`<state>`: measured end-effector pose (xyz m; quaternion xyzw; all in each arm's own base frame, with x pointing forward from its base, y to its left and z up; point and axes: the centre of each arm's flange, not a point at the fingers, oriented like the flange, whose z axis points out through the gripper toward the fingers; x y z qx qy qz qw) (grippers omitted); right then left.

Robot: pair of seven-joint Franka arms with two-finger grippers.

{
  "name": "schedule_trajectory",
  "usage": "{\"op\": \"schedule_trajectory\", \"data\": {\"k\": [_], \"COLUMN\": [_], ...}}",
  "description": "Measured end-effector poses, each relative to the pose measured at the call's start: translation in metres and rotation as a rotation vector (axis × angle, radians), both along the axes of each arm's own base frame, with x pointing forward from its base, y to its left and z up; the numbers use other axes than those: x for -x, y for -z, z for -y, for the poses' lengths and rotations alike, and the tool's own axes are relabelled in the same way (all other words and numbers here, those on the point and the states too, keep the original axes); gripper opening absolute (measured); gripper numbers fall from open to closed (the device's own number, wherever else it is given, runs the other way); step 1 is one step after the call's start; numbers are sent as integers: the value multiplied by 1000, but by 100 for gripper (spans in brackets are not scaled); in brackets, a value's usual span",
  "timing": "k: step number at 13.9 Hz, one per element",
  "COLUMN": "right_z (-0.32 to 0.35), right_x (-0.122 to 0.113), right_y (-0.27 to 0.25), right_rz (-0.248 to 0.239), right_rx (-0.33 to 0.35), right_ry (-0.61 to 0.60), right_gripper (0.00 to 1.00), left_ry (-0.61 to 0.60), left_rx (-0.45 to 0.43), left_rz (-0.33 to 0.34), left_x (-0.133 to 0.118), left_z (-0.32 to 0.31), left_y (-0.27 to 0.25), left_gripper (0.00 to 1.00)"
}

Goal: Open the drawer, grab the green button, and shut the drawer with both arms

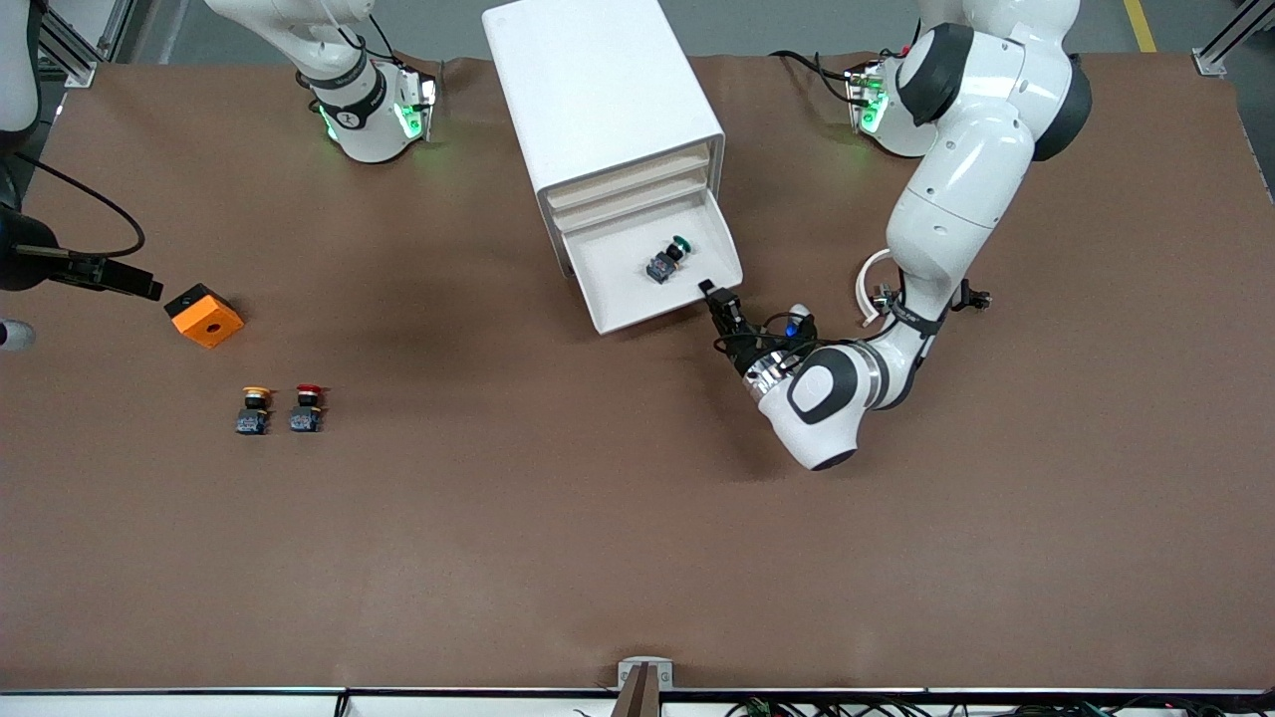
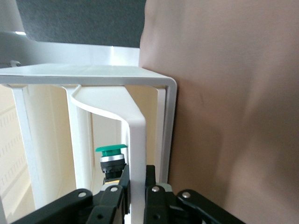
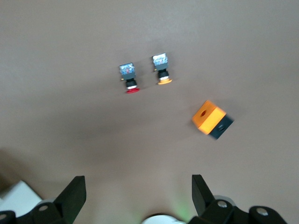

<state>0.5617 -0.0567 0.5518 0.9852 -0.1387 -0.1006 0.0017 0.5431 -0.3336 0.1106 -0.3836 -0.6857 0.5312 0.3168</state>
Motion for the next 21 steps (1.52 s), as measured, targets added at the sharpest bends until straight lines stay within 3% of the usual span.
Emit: {"op": "schedule_trajectory", "data": {"k": [5,9,13,17,21], "right_z": [-115,-251,-398,-490,-551], "right_x": [-2,14,53,82,106], "right_y": [-1,3,34,106,184], "right_rz": [-16,48,117,118,105], "right_rx": [-12,14,-12,-2,38], "right_ry": [284,440,600,608,523], "right_gripper": [100,100,100,100,100], "left_ry": [-93,-99,-112,-110,-100], "left_rx": [26,30,23,29,49], "left_rz": [36,38,48,51,62], "left_x": [-23,-23,-23,-22,-21], "left_z": [-18,-17,-17,-17,-13], "left_y": [-3,-2,5,8,7], "left_gripper": [14,17,58,96,100]}}
